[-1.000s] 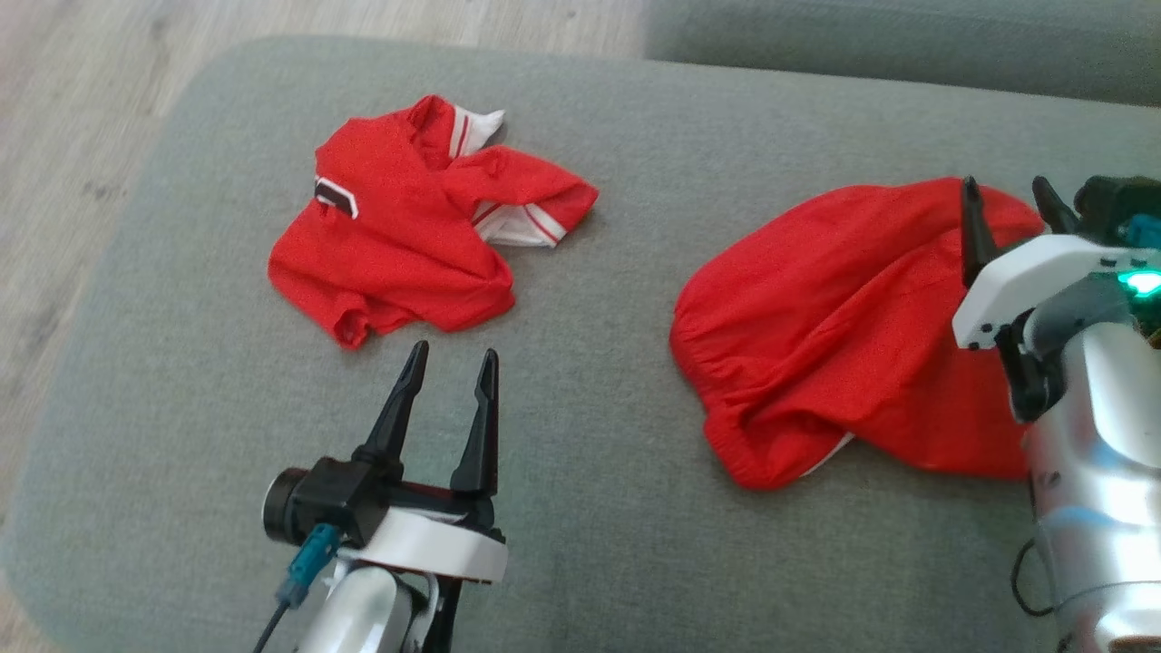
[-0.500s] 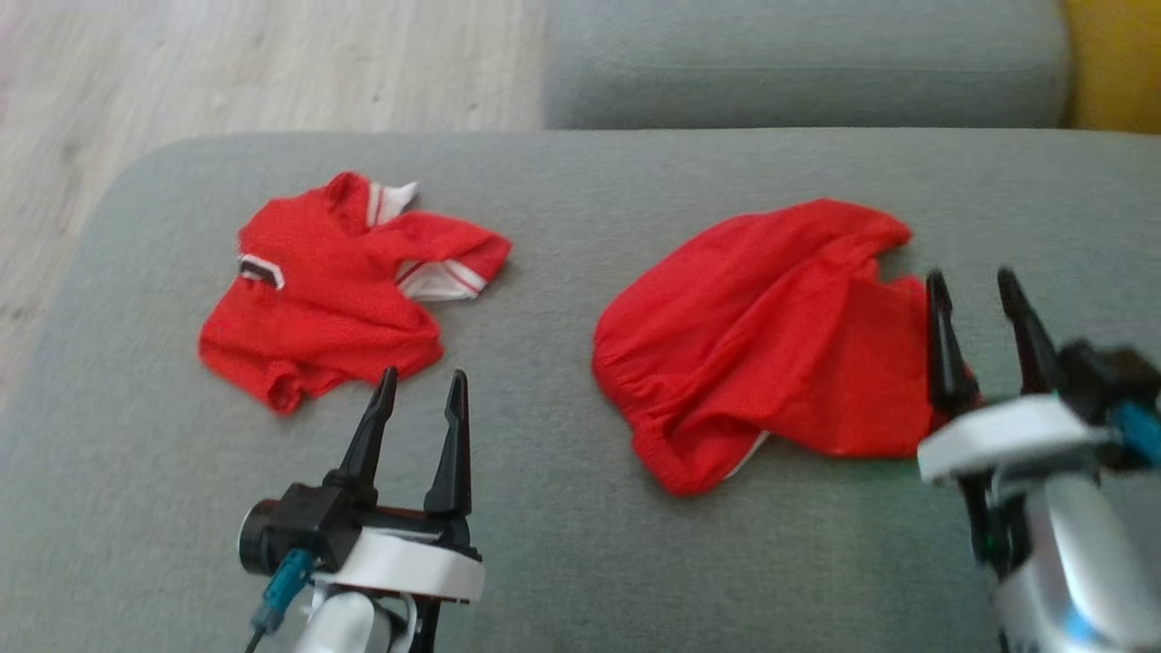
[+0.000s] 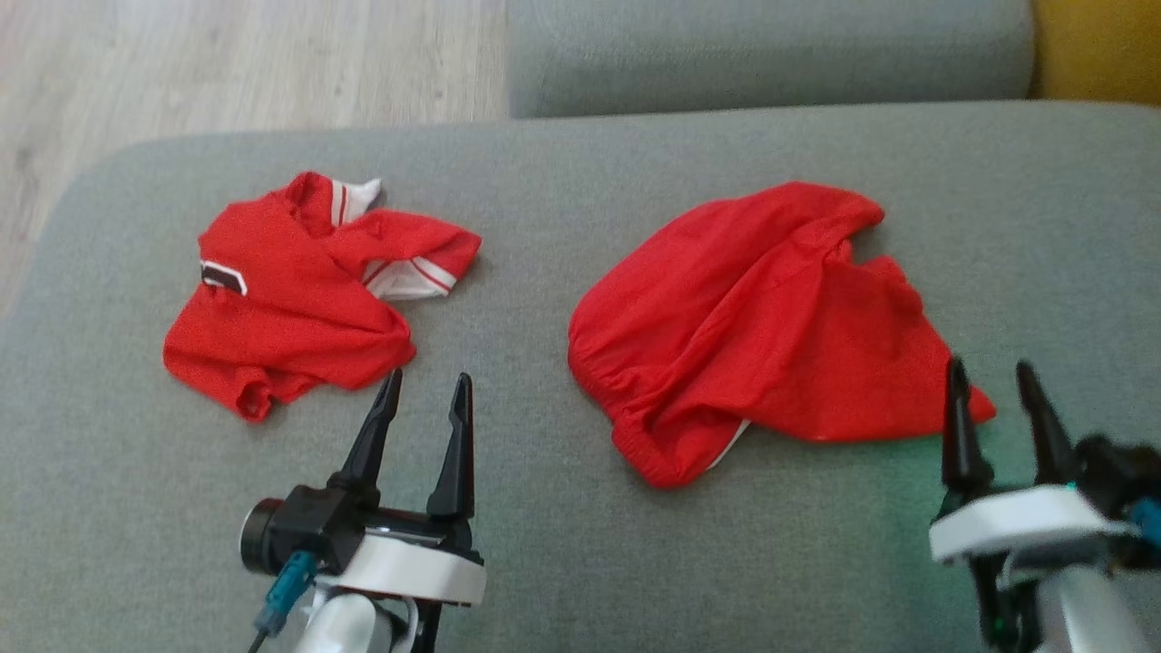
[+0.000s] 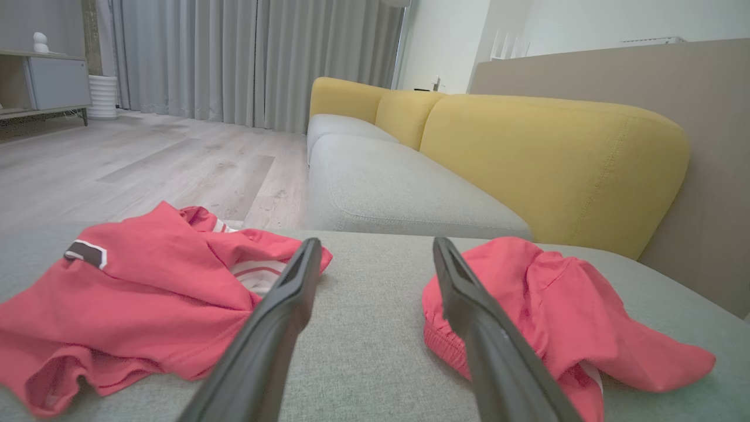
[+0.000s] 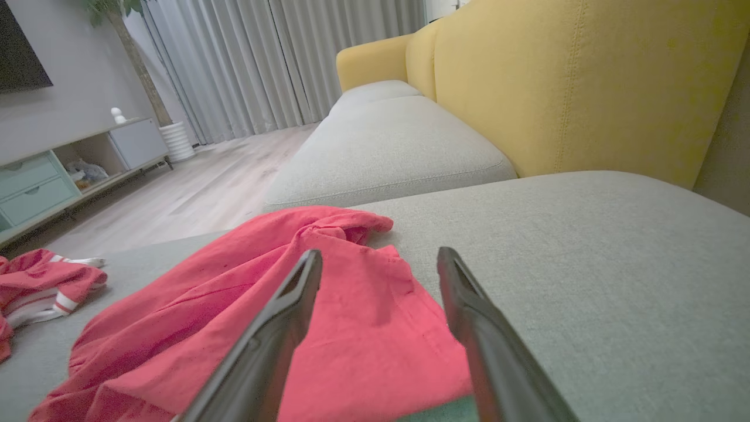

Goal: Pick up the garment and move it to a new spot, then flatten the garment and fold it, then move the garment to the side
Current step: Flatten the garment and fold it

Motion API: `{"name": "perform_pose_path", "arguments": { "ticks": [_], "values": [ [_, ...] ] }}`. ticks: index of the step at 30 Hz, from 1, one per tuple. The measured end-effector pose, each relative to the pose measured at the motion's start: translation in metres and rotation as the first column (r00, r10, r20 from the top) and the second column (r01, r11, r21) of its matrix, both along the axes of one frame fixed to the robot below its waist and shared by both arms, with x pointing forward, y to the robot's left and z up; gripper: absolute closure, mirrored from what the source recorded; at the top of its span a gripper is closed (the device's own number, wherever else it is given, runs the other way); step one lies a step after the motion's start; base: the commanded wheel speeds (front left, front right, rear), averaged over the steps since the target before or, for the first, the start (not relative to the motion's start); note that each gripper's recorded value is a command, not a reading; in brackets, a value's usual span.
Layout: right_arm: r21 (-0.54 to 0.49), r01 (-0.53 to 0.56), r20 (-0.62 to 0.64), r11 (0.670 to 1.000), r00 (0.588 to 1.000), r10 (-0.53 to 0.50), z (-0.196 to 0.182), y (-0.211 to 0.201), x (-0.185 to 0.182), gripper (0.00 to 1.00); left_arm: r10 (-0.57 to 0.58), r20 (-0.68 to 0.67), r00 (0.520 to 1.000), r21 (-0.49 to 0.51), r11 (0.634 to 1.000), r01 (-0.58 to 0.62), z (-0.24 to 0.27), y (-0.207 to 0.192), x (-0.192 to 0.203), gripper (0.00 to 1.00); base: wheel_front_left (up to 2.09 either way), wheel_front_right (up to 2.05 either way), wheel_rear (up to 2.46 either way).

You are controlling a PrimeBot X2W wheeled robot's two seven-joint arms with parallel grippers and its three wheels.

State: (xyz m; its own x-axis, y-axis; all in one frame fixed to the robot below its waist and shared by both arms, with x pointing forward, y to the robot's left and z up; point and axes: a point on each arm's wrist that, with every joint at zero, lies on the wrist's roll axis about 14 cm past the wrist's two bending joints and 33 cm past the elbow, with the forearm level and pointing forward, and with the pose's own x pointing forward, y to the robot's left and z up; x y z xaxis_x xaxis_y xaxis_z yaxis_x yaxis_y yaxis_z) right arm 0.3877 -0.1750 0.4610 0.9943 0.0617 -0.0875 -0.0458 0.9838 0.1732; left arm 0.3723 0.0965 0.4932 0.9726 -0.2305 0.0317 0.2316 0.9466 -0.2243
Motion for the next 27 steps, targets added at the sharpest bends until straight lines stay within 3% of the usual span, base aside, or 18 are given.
{"name": "perform_pose_path", "arguments": {
  "ticks": [8, 12, 25, 26, 27],
  "values": [
    [-0.022, 0.040, -0.122, 0.999, 0.992, -0.043, -0.011, -0.015, 0.060, 0.00, 0.009, -0.034, 0.999, 0.012, 1.000, -0.008, -0.014, 0.005, 0.020, 0.00, 0.00, 0.00, 0.00],
    [0.039, 0.057, -0.237, 0.998, 0.970, -0.046, -0.034, -0.014, 0.082, 0.00, 0.016, -0.042, 0.999, 0.018, 1.000, -0.015, -0.018, 0.010, 0.029, 0.00, 0.00, 0.00, 0.00],
    [0.038, 0.021, -0.405, 0.999, 0.914, -0.003, -0.083, 0.005, 0.086, 0.00, 0.038, -0.085, 0.996, 0.032, 0.999, -0.036, -0.033, 0.018, 0.029, 0.00, 0.00, 0.00, 0.00],
    [0.040, 0.021, -0.413, 0.999, 0.911, -0.003, -0.086, 0.005, 0.085, 0.24, 0.037, -0.086, 0.996, 0.032, 0.999, -0.035, -0.033, 0.018, 0.029, 0.00, 0.00, 0.00, 0.00],
    [0.041, 0.020, -0.418, 0.999, 0.908, -0.001, -0.087, 0.006, 0.084, 0.24, 0.036, -0.086, 0.996, 0.032, 0.999, -0.034, -0.033, 0.017, 0.030, 0.00, 0.00, 0.00, 0.00]
  ]
}}
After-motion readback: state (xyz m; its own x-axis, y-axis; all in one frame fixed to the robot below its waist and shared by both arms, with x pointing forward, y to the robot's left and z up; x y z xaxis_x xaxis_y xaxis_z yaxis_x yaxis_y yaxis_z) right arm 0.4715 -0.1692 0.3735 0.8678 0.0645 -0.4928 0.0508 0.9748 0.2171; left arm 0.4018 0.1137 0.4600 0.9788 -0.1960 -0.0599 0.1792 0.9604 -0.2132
